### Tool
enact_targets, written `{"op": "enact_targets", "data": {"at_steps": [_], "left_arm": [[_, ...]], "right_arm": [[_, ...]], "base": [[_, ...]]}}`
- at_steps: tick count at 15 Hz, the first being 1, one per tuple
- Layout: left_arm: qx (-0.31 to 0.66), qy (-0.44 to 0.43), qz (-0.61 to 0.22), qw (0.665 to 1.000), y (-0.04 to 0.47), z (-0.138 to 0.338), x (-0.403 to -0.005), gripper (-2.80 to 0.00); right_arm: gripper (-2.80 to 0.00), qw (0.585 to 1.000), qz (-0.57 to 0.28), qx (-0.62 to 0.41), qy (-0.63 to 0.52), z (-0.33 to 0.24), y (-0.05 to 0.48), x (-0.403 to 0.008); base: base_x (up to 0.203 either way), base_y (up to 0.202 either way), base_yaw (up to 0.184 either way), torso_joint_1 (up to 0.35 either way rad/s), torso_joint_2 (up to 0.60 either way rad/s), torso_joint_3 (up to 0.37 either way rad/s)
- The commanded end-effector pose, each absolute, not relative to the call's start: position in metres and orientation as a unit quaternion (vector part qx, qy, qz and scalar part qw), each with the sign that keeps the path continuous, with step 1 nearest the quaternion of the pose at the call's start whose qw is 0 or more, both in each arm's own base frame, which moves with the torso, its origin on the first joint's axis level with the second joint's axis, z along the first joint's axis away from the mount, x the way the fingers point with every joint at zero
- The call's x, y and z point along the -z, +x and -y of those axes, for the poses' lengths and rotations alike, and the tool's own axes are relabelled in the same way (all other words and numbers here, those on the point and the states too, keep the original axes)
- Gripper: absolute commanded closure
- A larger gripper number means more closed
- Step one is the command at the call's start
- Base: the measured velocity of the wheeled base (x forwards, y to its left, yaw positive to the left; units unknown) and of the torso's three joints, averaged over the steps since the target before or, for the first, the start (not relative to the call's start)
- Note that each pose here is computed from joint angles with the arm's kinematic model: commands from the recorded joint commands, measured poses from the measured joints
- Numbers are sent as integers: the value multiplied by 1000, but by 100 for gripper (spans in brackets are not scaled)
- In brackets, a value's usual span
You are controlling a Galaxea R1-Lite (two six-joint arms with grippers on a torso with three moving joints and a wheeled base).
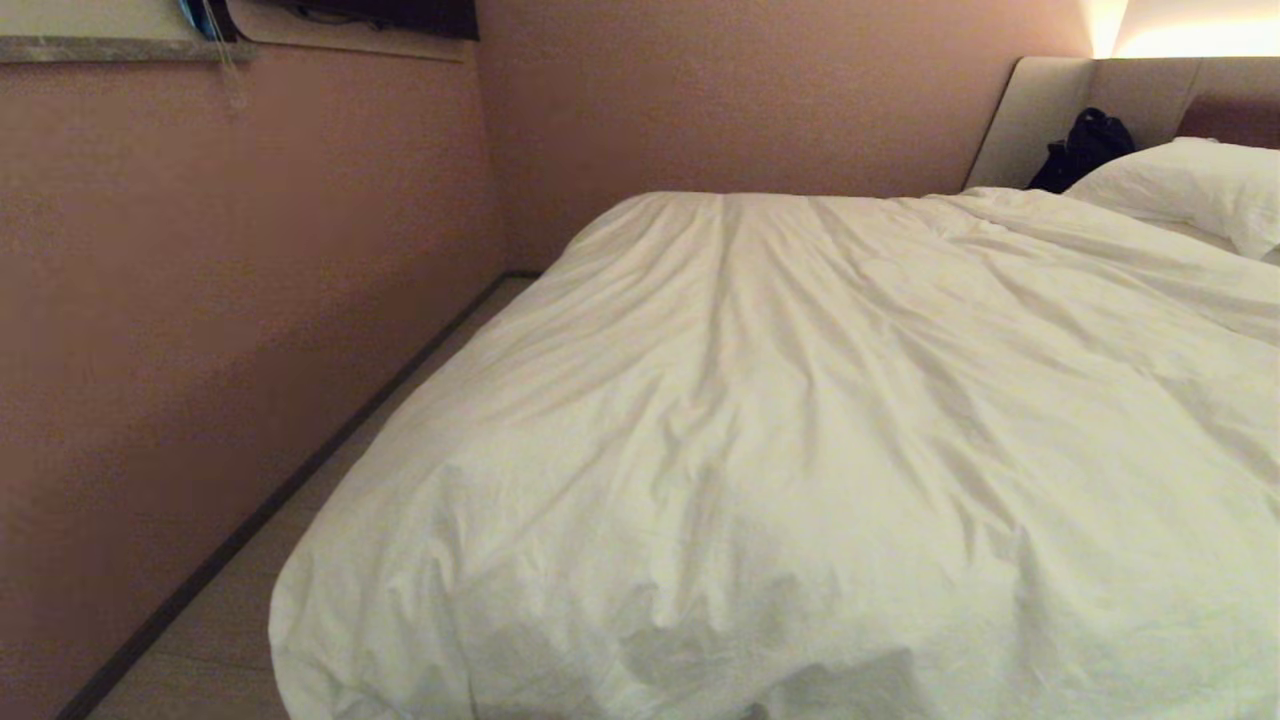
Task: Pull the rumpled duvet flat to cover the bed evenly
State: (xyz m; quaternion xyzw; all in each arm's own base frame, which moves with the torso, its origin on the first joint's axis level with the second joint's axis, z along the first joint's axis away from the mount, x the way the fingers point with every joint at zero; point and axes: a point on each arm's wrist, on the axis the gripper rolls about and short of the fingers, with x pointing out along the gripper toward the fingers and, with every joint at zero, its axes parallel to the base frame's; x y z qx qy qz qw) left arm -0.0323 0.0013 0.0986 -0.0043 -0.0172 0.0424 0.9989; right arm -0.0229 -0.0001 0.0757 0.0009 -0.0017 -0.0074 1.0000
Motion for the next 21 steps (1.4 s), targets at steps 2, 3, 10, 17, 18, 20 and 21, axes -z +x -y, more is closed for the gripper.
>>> {"op": "enact_targets", "data": {"at_steps": [2, 3, 10, 17, 18, 20, 21], "left_arm": [[-46, -3, 0, 999, -29, -1, -89, 0], [-47, -1, -3, 999, -29, -1, -88, 0], [-43, -6, -7, 999, -28, -1, -85, 0], [-22, -5, -25, 999, -25, 0, -76, 0], [-22, -4, -26, 999, -25, 0, -76, 0], [-23, -7, -24, 999, -25, 0, -76, 0], [-22, -11, -23, 999, -25, 0, -77, 0]], "right_arm": [[0, 1000, 2, 8, 1, 0, -23, -76], [0, 1000, 2, 8, 1, 0, -23, -76], [0, 1000, 2, 8, 1, 0, -23, -76], [0, 1000, 2, 8, 1, 0, -23, -76], [0, 1000, 2, 8, 1, 0, -23, -76], [0, 1000, 2, 8, 1, 0, -23, -76], [0, 1000, 2, 8, 1, 0, -23, -76]], "base": [[0, 0, 0, 0, 0, 0], [0, 0, 0, 0, 0, 0], [0, 0, 0, 0, 0, 0], [0, 0, 0, 0, 0, 0], [0, 0, 0, 0, 0, 0], [0, 0, 0, 0, 0, 0], [0, 0, 0, 0, 0, 0]]}}
